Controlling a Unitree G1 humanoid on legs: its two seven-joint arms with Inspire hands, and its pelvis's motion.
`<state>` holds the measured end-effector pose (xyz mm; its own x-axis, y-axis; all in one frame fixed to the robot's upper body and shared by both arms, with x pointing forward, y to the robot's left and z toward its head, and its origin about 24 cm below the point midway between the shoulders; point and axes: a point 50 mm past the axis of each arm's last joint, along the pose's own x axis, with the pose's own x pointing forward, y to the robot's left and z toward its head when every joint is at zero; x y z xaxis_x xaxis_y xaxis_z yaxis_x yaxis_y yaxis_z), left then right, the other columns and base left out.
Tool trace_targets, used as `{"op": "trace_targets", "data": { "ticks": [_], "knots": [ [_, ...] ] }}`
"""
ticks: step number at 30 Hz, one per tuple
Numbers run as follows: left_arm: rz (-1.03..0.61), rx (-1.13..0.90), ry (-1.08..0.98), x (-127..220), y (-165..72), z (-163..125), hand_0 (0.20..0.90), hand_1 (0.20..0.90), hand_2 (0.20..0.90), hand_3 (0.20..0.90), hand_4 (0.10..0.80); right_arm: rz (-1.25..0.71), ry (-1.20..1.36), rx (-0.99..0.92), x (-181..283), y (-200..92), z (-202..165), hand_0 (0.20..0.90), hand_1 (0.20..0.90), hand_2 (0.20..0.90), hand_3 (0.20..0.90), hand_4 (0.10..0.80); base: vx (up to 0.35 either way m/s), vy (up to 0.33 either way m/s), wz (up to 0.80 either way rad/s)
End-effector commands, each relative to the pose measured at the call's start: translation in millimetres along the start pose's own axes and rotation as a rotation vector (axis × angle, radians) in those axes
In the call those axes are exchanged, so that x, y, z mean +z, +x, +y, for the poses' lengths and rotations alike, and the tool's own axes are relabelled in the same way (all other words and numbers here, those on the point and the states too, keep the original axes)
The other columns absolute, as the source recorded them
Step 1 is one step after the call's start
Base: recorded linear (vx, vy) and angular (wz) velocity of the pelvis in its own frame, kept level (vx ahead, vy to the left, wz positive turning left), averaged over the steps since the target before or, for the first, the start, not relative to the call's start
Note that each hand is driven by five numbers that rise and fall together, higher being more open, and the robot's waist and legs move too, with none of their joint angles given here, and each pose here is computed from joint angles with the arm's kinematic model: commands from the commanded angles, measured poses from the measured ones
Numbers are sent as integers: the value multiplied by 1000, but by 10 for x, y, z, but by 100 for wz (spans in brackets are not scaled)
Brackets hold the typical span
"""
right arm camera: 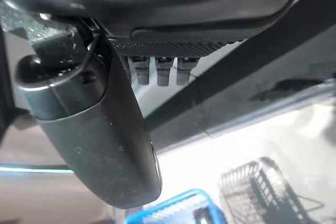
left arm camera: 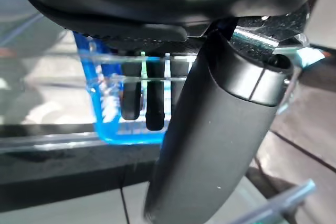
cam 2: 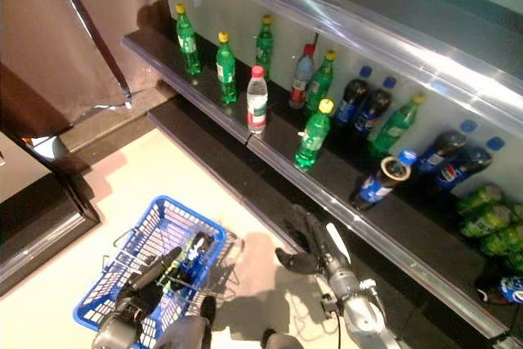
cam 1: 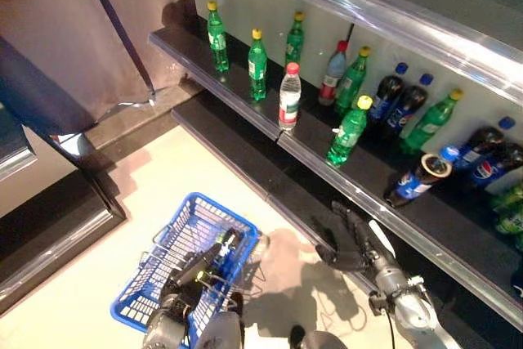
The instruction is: Pick up the drink and place into the basket.
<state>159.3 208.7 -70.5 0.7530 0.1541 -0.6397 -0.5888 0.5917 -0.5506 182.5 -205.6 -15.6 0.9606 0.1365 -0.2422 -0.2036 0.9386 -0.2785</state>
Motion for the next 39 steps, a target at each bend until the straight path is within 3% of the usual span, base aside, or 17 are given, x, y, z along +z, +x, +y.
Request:
{"op": "trace_targets", "data": {
  "ticks": [1,15,39],
  "knots": [
    [-208,-264,-57,345,-232,-243,300,300,300,200,100,-193,-62,16,326,-9,-223,900,900,900,900,800,376,430,-58],
    [-224,-346,110,564,-78,-597,300,300,300,200,100,-216,47,-98,403,153,15,900,900,900,900,800,293,338,-7],
    [-147,-326,17,311,-165,-554,300,300,300,200,100,-193,-31,-68,331,119,-136,900,900,900,900,800,142,-58,9]
  ]
}}
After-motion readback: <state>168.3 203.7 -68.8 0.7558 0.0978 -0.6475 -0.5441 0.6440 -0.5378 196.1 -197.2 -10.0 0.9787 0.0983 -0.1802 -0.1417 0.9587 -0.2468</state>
